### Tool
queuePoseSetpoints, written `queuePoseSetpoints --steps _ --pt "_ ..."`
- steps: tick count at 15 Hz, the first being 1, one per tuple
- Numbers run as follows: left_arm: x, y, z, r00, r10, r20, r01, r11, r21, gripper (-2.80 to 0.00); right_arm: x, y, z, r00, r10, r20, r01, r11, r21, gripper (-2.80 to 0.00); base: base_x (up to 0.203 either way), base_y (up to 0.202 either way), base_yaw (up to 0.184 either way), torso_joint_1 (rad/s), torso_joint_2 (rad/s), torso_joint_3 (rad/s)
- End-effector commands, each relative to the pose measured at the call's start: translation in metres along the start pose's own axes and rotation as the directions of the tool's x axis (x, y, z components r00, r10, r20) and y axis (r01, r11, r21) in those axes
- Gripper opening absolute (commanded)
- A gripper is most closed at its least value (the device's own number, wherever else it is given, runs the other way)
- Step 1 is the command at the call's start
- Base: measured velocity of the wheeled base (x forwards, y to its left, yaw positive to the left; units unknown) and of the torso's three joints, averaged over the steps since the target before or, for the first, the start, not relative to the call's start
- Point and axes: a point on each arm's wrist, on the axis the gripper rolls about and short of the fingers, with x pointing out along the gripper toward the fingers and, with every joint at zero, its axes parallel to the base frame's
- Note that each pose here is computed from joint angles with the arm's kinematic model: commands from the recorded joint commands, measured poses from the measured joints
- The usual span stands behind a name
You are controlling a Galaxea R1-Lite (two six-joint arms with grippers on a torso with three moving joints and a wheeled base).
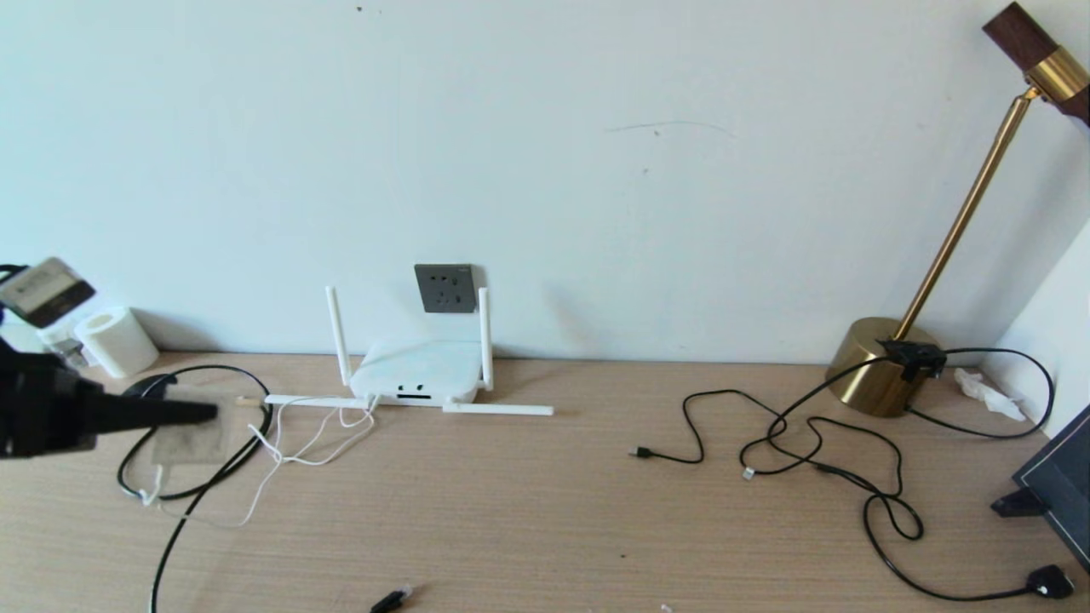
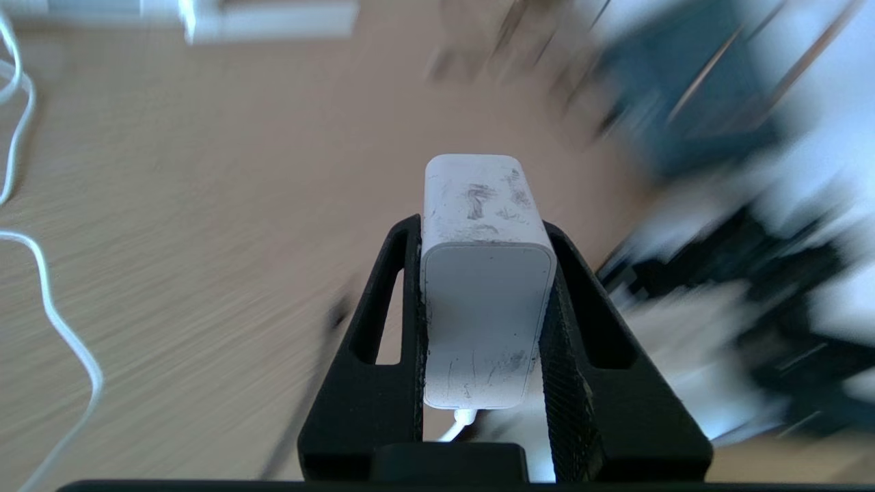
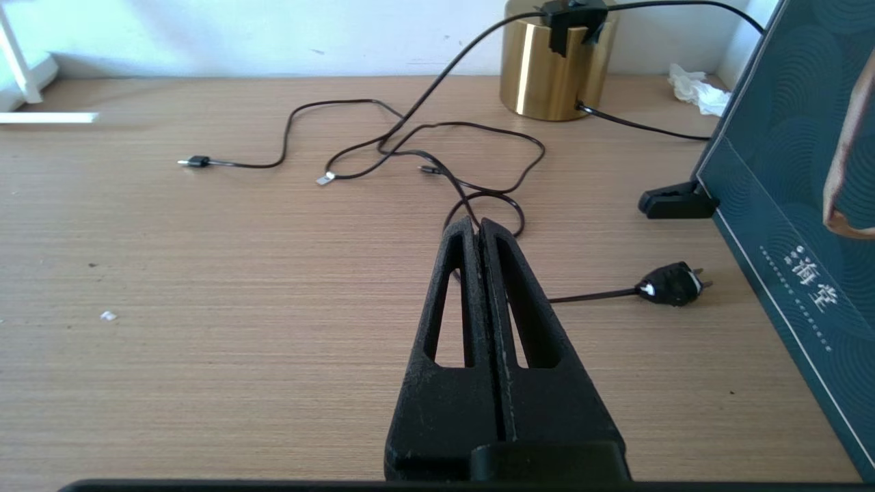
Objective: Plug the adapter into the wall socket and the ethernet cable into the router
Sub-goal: Align plug and socket
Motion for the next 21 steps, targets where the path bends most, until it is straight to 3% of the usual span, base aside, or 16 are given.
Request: queuePoseSetpoints --steps 1,2,3,5,6,7,8,9,10,11,12,13,14,15,16,21 --pt "-0.035 -0.005 0.024 0.976 -0.077 0.206 0.117 0.975 -0.191 -2.8 0.0 0.0 0.0 1.0 0.0 0.0 0.0 1.0 0.0 -2.8 0.0 0.0 0.0 0.0 0.0 0.0" --pt "-0.047 0.0 0.033 0.96 -0.095 0.262 0.169 0.946 -0.277 -2.8 0.0 0.0 0.0 1.0 0.0 0.0 0.0 1.0 0.0 -2.8 0.0 0.0 0.0 0.0 0.0 0.0" --pt "-0.055 0.008 0.037 0.95 -0.1 0.297 0.213 0.901 -0.379 -2.8 0.0 0.0 0.0 1.0 0.001 0.0 -0.001 1.0 0.0 -2.8 0.0 0.0 0.0 0.0 0.0 0.0" --pt "-0.057 0.026 0.035 0.941 -0.113 0.318 0.284 0.777 -0.562 -2.8 0.0 0.0 0.0 1.0 0.0 0.0 0.0 1.0 0.0 -2.8 0.0 0.0 0.0 0.0 0.0 0.0" --pt "-0.048 0.032 0.034 0.942 -0.141 0.305 0.307 0.731 -0.609 -2.8 0.0 0.0 0.0 1.0 0.0 0.0 0.0 1.0 0.0 -2.8 0.0 0.0 0.0 0.0 0.0 0.0" --pt "-0.036 0.031 0.032 0.943 -0.173 0.284 0.32 0.706 -0.632 -2.8 0.0 0.0 0.0 1.0 0.0 -0.001 0.0 1.0 0.0 -2.8 0.0 0.0 0.0 0.0 0.0 0.0" --pt "-0.026 0.026 0.029 0.953 -0.189 0.236 0.298 0.72 -0.627 -2.8 0.0 0.0 0.0 1.0 0.001 0.0 -0.001 1.0 0.0 -2.8 0.0 0.0 0.0 0.0 0.0 0.0" --pt "-0.019 0.025 0.03 0.973 -0.166 0.162 0.231 0.762 -0.605 -2.8 0.0 0.0 0.0 1.0 0.0 0.0 0.0 1.0 0.0 -2.8 0.0 0.0 0.0 0.0 0.0 0.0" --pt "-0.016 0.027 0.033 0.979 -0.156 0.135 0.205 0.792 -0.575 -2.8 0.0 0.0 0.0 1.0 0.0 0.0 0.0 1.0 0.0 -2.8 0.0 0.0 0.0 0.0 0.0 0.0" --pt "-0.017 0.03 0.037 0.979 -0.15 0.138 0.202 0.807 -0.555 -2.8 0.0 0.0 0.0 1.0 0.0 0.0 0.0 1.0 0.0 -2.8 0.0 0.0 0.0 0.0 0.0 0.0" --pt "-0.019 0.038 0.043 0.976 -0.151 0.156 0.213 0.799 -0.563 -2.8 0.0 0.0 0.0 1.0 0.0 0.0 0.0 1.0 0.0 -2.8 0.0 0.0 0.0 0.0 0.0 0.0" --pt "-0.021 0.044 0.046 0.961 -0.183 0.208 0.272 0.759 -0.592 -2.8 0.0 0.0 0.0 1.0 0.0 0.0 0.0 1.0 0.0 -2.8 0.0 0.0 0.0 0.0 0.0 0.0" --pt "-0.021 0.045 0.044 0.943 -0.218 0.253 0.332 0.69 -0.643 -2.8 0.0 0.0 0.0 1.0 0.0 0.0 0.0 1.0 0.0 -2.8 0.0 0.0 0.0 0.0 0.0 0.0" --pt "-0.019 0.044 0.042 0.942 -0.223 0.251 0.336 0.649 -0.682 -2.8 0.0 0.0 0.0 1.0 0.0 0.0 0.0 1.0 0.0 -2.8 0.0 0.0 0.0 0.0 0.0 0.0" --pt "-0.017 0.045 0.043 0.942 -0.229 0.247 0.337 0.64 -0.691 -2.8 0.0 0.0 0.0 1.0 0.0 -0.001 0.0 1.0 0.0 -2.8 0.0 0.0 0.0 0.0 0.0 0.0" --pt "-0.025 0.046 0.06 0.942 -0.219 0.254 0.334 0.686 -0.646 -2.8 0.0 0.0 0.0 1.0 0.0 0.0 0.0 1.0 0.0 -2.8 0.0 0.0 0.0 0.0 0.0 0.0"
